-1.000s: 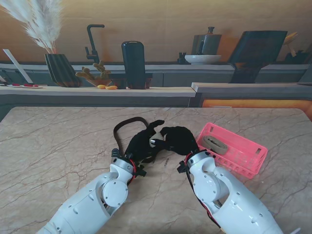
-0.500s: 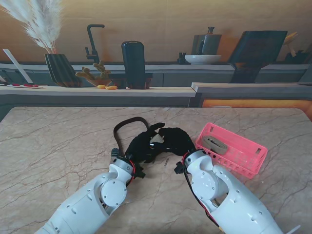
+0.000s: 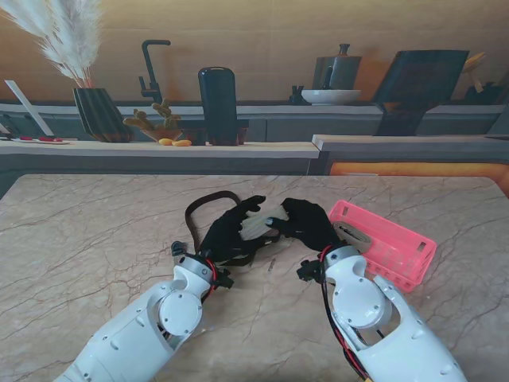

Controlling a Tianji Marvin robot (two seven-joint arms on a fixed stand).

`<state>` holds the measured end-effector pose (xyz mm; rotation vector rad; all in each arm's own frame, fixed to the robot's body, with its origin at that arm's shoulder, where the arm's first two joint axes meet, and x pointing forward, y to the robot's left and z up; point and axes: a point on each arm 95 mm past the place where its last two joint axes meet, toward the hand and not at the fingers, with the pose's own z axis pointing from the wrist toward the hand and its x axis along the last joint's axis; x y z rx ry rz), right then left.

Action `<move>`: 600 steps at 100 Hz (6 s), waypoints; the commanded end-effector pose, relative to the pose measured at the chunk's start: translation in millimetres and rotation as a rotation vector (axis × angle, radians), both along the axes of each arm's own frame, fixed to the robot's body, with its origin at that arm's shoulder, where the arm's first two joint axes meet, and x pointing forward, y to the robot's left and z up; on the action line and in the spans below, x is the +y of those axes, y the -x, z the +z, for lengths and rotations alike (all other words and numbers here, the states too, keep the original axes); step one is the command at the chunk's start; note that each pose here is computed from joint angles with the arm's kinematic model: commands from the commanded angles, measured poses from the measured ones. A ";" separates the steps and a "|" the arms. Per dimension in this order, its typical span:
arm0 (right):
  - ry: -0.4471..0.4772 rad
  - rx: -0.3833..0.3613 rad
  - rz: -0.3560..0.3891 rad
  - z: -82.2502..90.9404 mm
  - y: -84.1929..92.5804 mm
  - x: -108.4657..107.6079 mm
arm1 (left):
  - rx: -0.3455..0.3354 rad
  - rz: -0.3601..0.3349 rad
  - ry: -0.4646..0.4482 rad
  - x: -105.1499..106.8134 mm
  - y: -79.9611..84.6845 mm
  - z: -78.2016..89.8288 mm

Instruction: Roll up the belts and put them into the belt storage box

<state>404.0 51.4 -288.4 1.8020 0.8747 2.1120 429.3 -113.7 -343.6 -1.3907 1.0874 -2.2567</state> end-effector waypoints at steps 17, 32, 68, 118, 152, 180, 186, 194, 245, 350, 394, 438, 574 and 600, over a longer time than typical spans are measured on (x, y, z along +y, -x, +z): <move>-0.179 0.077 -0.038 10.2 4.9 -9.6 | -0.033 -0.004 0.030 0.2 3.8 -2.4; -0.312 0.193 -0.036 10.7 7.8 -12.9 | -0.050 -0.003 0.036 -3.6 5.2 -3.0; -0.591 0.500 -0.028 -4.0 2.8 -7.0 | -0.091 -0.002 0.109 -14.7 9.6 -0.3; -0.827 0.809 0.060 -26.4 -7.2 17.9 | -0.078 0.021 0.212 -21.1 13.0 1.5; -0.829 0.835 0.132 -28.7 0.0 24.1 | -0.043 0.057 0.263 -23.6 10.2 -0.4; -0.789 0.933 0.147 -42.4 -8.5 44.2 | -0.035 0.040 0.316 -28.3 17.1 5.7; -0.788 0.951 0.149 -45.0 -10.6 48.3 | -0.020 0.041 0.330 -29.6 18.5 5.5; -0.784 0.974 0.156 -48.2 -12.4 53.6 | 0.008 0.048 0.356 -31.7 21.0 6.1; -0.921 0.988 0.282 -47.0 -10.5 59.7 | 0.109 0.086 0.409 -35.9 19.4 -0.5; -0.146 0.437 -0.097 -49.8 -20.0 -1.1 | 0.232 0.147 0.577 -8.3 22.8 14.8; 0.143 -0.015 0.053 -13.3 5.4 -7.8 | 0.030 0.090 0.104 -4.8 -1.3 0.6; 0.247 -0.038 0.104 -20.4 -14.8 28.3 | -0.030 0.006 -0.057 -9.5 -5.3 -6.5; -0.293 0.412 0.119 0.0 0.9 -4.0 | -0.054 0.023 0.058 8.2 4.9 5.3; -0.428 0.415 0.098 9.6 9.5 -16.1 | -0.072 -0.012 0.059 4.8 7.3 4.0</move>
